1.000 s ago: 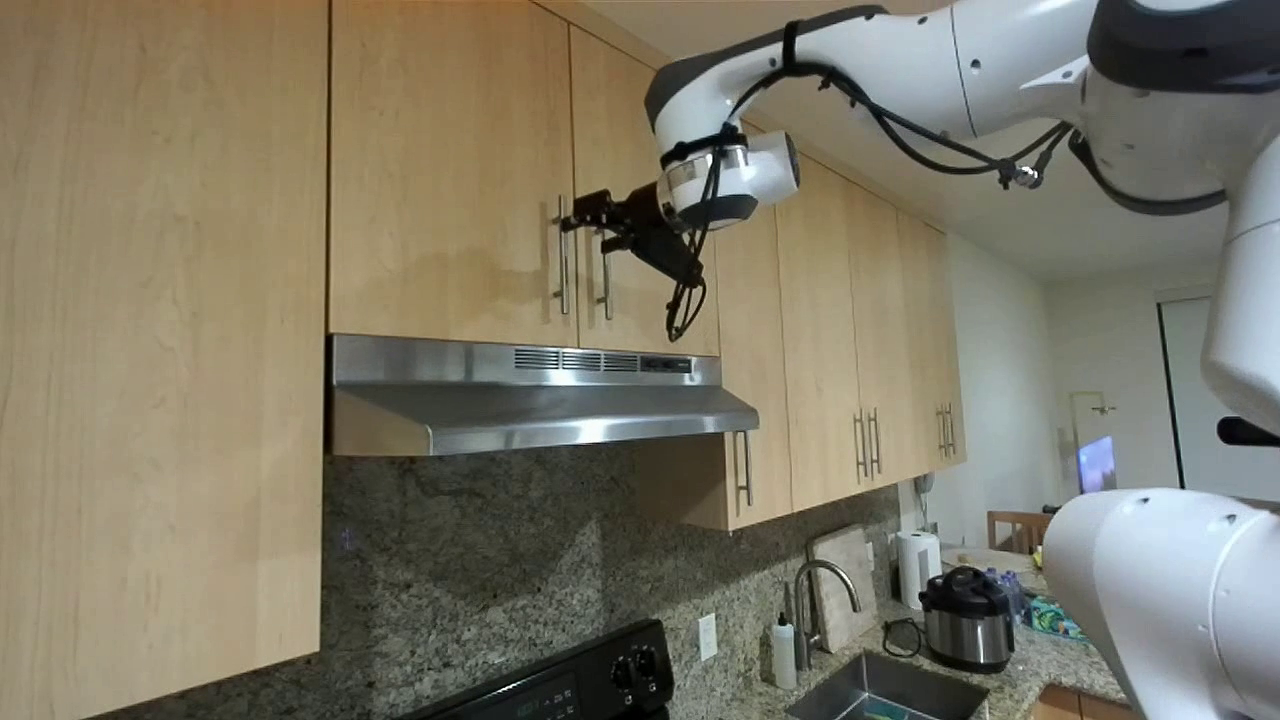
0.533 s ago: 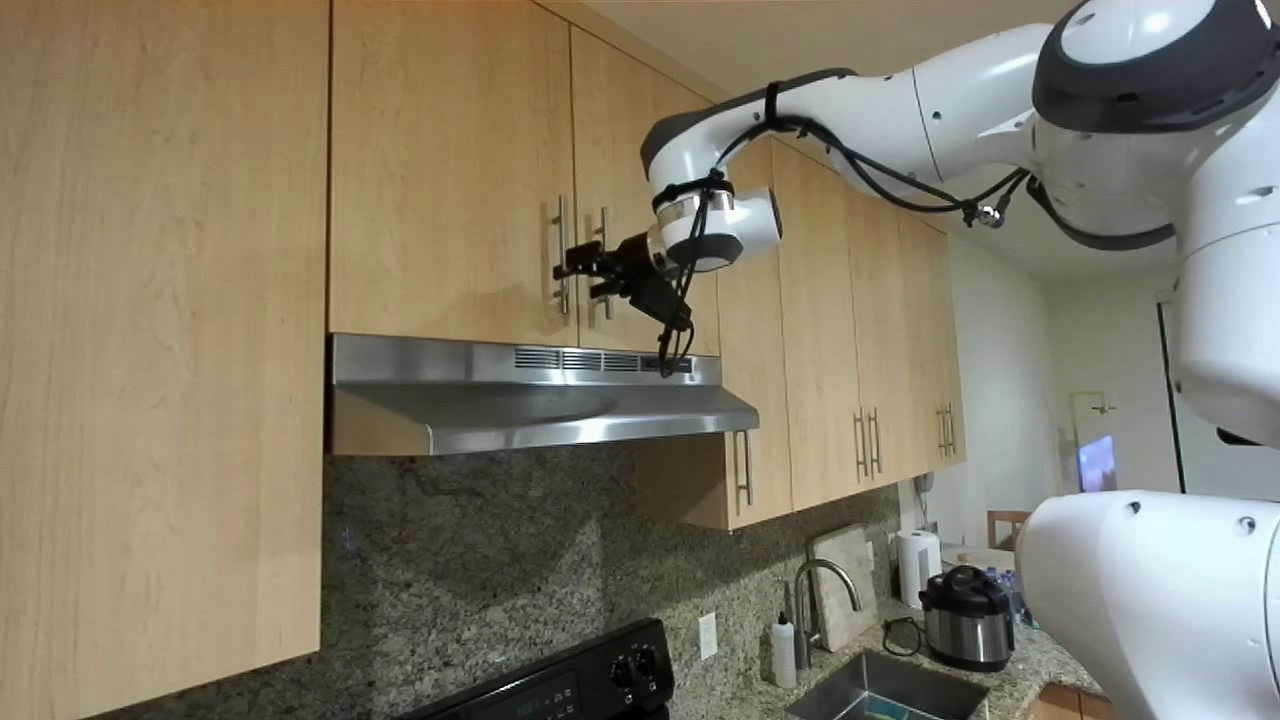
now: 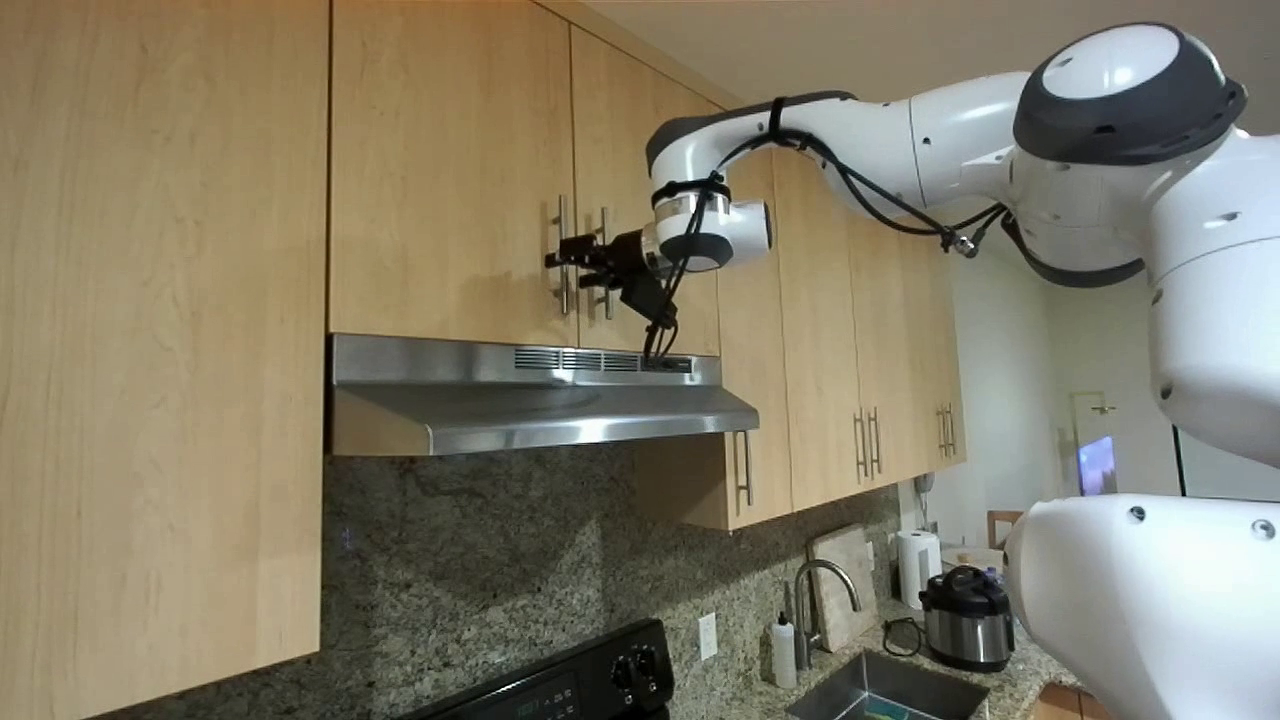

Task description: Open the left cabinet door at the top

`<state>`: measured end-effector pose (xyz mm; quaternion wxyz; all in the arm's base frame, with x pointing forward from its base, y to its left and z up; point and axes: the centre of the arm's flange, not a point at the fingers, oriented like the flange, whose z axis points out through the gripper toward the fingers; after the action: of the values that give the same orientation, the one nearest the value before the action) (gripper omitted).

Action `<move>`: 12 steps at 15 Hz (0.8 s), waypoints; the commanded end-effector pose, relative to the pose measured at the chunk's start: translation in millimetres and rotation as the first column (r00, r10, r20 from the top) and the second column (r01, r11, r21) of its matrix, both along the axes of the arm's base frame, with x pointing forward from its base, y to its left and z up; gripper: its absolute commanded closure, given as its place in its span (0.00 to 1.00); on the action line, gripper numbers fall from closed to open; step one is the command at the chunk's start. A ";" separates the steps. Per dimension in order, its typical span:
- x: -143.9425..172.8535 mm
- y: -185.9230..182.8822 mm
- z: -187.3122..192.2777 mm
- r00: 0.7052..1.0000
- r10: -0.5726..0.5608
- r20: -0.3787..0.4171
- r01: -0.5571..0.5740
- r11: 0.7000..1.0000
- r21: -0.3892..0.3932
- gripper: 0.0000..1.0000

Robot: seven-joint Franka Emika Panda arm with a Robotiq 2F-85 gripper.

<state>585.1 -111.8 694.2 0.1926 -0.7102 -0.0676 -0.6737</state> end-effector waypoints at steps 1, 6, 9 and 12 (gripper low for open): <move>5.8 0.8 9.2 0.997 0.058 0.050 -0.057 0.998 -0.028 0.00; 12.3 16.2 14.1 0.987 0.155 0.042 -0.151 0.986 -0.076 0.00; 20.1 20.3 11.8 0.983 0.182 0.028 -0.178 0.978 -0.108 0.00; 28.1 20.1 6.4 0.977 0.212 -0.001 -0.210 0.971 -0.113 0.00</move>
<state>601.8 -94.8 700.6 0.2005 -0.7030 -0.1682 -0.6613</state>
